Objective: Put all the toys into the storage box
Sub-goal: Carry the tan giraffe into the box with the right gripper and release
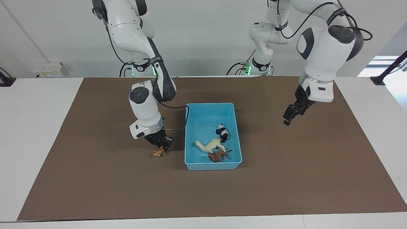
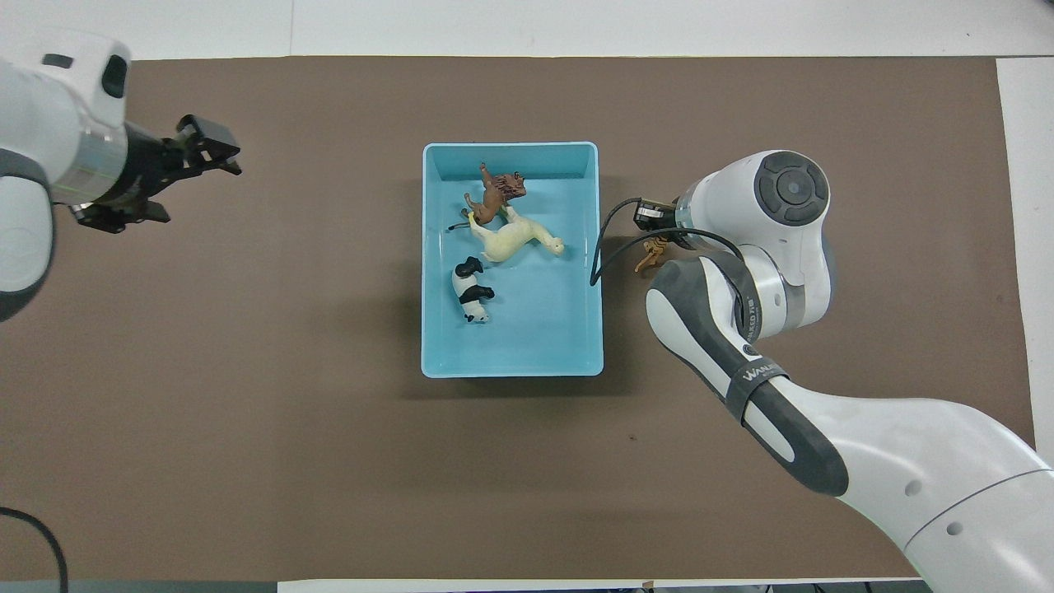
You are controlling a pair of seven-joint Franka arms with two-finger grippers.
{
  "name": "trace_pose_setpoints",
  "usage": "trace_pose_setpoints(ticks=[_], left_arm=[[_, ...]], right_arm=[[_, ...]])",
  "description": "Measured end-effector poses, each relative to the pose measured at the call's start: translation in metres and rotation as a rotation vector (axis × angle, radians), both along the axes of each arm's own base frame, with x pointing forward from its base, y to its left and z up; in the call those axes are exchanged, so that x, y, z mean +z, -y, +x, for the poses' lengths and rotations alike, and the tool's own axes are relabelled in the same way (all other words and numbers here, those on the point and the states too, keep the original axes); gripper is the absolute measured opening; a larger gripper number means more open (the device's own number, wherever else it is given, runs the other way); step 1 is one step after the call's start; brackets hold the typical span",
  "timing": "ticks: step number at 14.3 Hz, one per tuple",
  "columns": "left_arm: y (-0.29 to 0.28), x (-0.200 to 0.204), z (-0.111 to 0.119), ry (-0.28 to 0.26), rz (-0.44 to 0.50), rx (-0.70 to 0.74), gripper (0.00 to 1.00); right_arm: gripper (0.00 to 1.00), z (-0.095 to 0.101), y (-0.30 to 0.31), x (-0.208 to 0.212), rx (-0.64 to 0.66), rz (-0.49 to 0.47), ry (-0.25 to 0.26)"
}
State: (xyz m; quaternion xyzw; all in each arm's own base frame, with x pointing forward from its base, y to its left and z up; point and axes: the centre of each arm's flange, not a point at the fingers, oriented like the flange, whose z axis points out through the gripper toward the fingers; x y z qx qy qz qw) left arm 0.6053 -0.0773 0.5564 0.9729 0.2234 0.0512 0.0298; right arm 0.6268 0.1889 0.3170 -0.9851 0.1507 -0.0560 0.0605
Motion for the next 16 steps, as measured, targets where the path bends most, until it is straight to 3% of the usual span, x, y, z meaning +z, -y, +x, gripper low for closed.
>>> trace_pose_setpoints(ticks=[4, 7, 9, 11, 13, 16], left_arm=[[-0.065, 0.034, -0.039, -0.108, 0.011, -0.246, 1.00], [-0.078, 0.048, -0.056, -0.126, 0.009, -0.312, 1.00], [-0.077, 0.047, -0.057, -0.132, 0.015, -0.338, 1.00], [-0.073, 0.050, -0.063, -0.147, 0.014, -0.355, 1.00], [-0.073, 0.056, -0.072, -0.168, 0.011, -0.371, 1.00], [-0.091, 0.054, -0.077, -0.177, 0.007, -0.428, 1.00]], right_arm=[[0.26, 0.016, -0.052, 0.105, 0.004, 0.046, -0.014], [0.26, 0.009, -0.096, 0.168, -0.028, 0.097, -0.005], [0.26, -0.009, -0.159, 0.173, -0.067, 0.178, 0.036], [0.26, -0.027, -0.209, 0.151, -0.080, 0.203, 0.034], [0.26, -0.026, -0.221, 0.130, -0.081, 0.206, 0.035], [0.55, -0.019, -0.207, 0.124, -0.089, 0.167, 0.011]])
